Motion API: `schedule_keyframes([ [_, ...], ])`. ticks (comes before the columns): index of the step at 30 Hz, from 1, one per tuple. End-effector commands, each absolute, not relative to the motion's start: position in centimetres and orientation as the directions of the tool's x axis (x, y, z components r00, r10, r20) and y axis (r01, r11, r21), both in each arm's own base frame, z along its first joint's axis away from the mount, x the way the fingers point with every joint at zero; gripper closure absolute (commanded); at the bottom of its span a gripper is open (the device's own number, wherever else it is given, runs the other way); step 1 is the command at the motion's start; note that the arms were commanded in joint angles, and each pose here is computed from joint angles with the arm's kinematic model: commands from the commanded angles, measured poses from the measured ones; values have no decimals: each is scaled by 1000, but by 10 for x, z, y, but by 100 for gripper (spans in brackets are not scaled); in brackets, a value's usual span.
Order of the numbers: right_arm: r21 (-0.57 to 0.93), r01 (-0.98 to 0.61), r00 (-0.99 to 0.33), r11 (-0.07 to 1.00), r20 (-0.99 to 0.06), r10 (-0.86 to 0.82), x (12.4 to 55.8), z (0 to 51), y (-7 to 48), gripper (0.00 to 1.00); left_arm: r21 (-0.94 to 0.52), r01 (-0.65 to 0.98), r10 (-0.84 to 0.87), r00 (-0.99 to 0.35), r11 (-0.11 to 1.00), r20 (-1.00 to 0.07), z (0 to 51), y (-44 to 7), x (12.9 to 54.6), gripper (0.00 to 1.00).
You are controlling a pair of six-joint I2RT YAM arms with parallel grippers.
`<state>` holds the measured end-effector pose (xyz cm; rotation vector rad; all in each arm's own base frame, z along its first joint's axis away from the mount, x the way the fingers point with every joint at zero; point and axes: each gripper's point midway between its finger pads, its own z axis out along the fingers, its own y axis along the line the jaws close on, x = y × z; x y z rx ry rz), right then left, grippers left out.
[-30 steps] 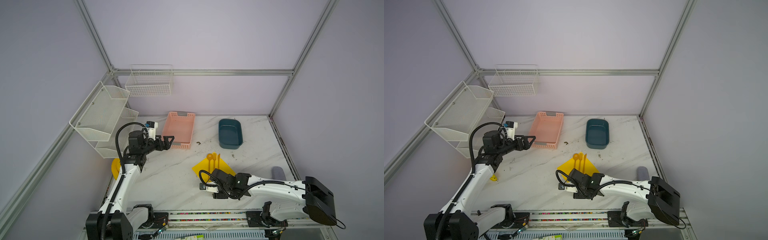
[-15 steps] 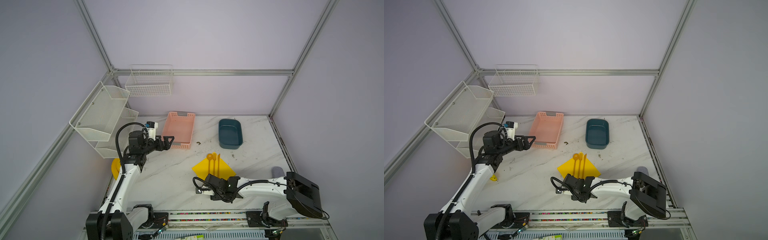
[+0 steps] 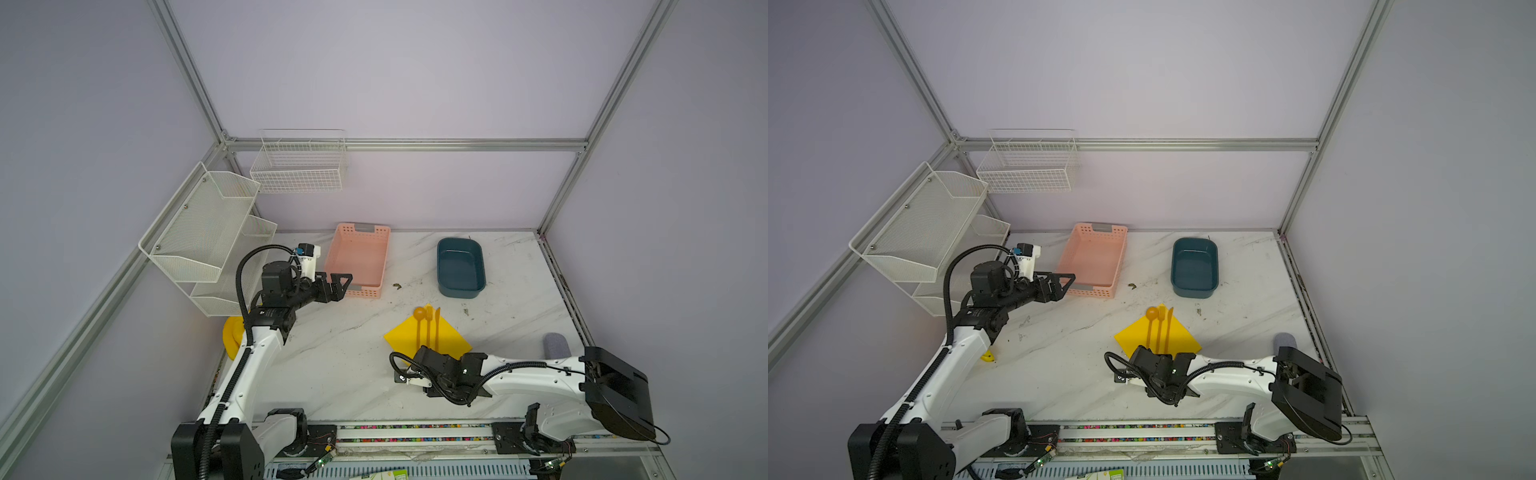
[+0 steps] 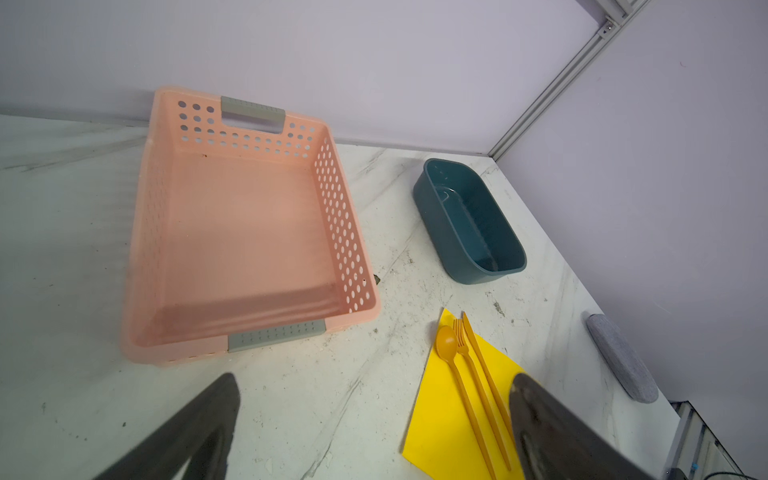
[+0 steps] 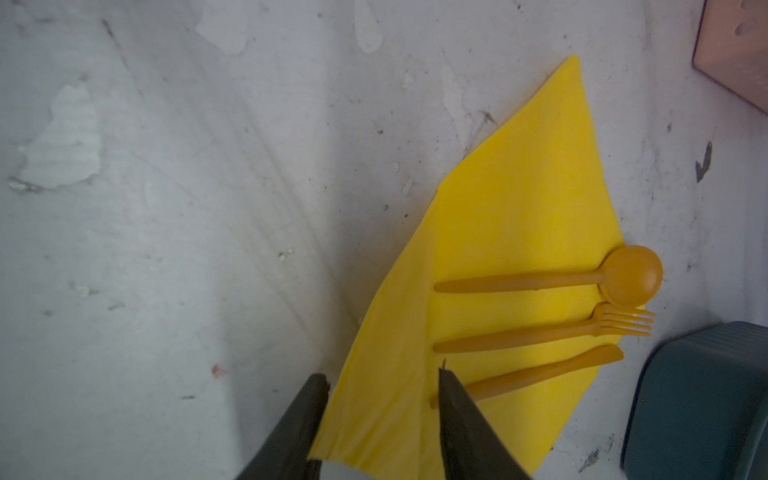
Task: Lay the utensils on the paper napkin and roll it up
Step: 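Pinch the nearest napkin corner with the right gripper while the left arm lowers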
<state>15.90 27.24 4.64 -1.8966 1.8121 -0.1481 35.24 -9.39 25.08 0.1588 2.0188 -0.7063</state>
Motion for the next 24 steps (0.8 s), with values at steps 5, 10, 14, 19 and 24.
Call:
schedule_keyframes([
  [5, -405, -914, 90, 40, -297, -951, 162, 55, 267, 71, -501, 405, -184, -609, 765, -772, 239, -121, 331, 8],
  [10, -403, -914, 83, 49, -304, -949, 168, 56, 265, 82, -534, 407, -172, -653, 741, -738, 224, -140, 313, 13],
  [14, -399, -915, 72, 60, -308, -949, 175, 57, 266, 87, -558, 396, -159, -695, 729, -701, 209, -150, 302, 19],
  [19, -390, -918, 51, 80, -314, -948, 187, 59, 267, 90, -600, 361, -156, -753, 714, -639, 185, -160, 286, 32],
  [24, -383, -920, 42, 86, -314, -949, 197, 60, 266, 90, -655, 326, -152, -812, 681, -563, 159, -175, 268, 45],
])
